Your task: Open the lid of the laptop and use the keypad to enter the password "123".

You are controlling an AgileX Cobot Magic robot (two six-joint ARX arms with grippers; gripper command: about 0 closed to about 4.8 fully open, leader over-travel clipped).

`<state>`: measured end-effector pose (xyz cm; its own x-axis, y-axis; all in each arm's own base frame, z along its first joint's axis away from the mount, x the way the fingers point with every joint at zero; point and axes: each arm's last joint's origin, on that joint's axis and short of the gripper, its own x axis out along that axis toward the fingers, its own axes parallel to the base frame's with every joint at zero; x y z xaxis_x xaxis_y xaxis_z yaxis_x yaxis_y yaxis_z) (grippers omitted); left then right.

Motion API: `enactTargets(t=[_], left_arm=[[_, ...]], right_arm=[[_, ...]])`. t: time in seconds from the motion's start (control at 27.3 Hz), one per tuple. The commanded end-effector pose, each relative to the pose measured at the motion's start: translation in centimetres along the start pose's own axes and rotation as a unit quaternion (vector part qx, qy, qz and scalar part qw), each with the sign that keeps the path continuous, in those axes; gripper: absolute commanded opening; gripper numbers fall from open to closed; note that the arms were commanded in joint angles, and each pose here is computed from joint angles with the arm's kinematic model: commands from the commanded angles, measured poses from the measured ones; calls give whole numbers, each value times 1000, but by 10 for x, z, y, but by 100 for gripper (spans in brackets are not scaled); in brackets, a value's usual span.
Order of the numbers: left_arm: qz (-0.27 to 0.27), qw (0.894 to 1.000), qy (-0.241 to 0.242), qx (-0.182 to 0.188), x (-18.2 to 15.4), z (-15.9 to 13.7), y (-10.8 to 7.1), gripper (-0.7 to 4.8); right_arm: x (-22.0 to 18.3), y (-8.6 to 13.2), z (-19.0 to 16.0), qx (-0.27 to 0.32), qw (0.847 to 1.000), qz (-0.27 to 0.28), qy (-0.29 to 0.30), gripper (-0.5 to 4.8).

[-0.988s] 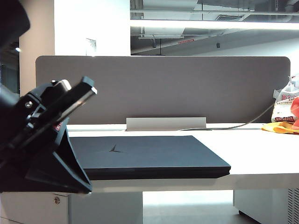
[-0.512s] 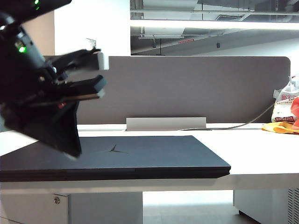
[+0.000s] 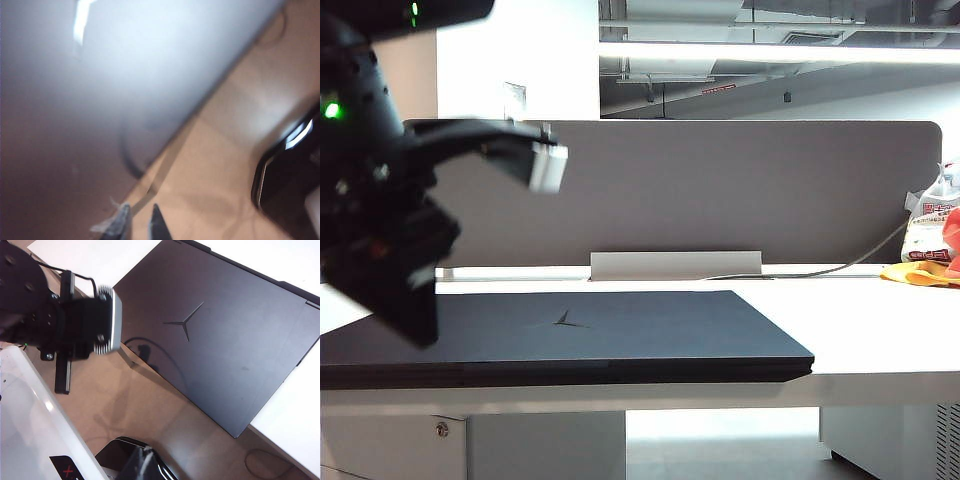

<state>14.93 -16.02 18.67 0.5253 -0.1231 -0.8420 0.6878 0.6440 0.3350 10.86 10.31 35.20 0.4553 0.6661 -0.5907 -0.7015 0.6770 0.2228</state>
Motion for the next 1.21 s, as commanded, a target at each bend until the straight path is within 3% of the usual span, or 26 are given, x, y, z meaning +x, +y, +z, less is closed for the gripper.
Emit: enactTargets(t=[0.04, 0.29, 0.62, 0.8, 1.21], left_arm=[[-9, 999, 18, 42, 6, 1, -2, 38], [-11, 995, 40, 91, 16, 0, -6, 123], [28, 982, 21, 187, 12, 10, -16, 126], [27, 979, 6, 204, 13, 25, -30, 155], [16, 972, 39, 229, 39, 44, -47, 156]], right_arm=[[-1, 0, 1, -3, 1000, 1, -7, -5], [-1, 0, 1, -3, 1000, 1, -6, -5], [0, 0, 1, -3, 1000, 0, -6, -5], [1, 0, 1, -3, 1000, 0, -4, -5], [1, 0, 1, -3, 1000, 0, -4, -5]])
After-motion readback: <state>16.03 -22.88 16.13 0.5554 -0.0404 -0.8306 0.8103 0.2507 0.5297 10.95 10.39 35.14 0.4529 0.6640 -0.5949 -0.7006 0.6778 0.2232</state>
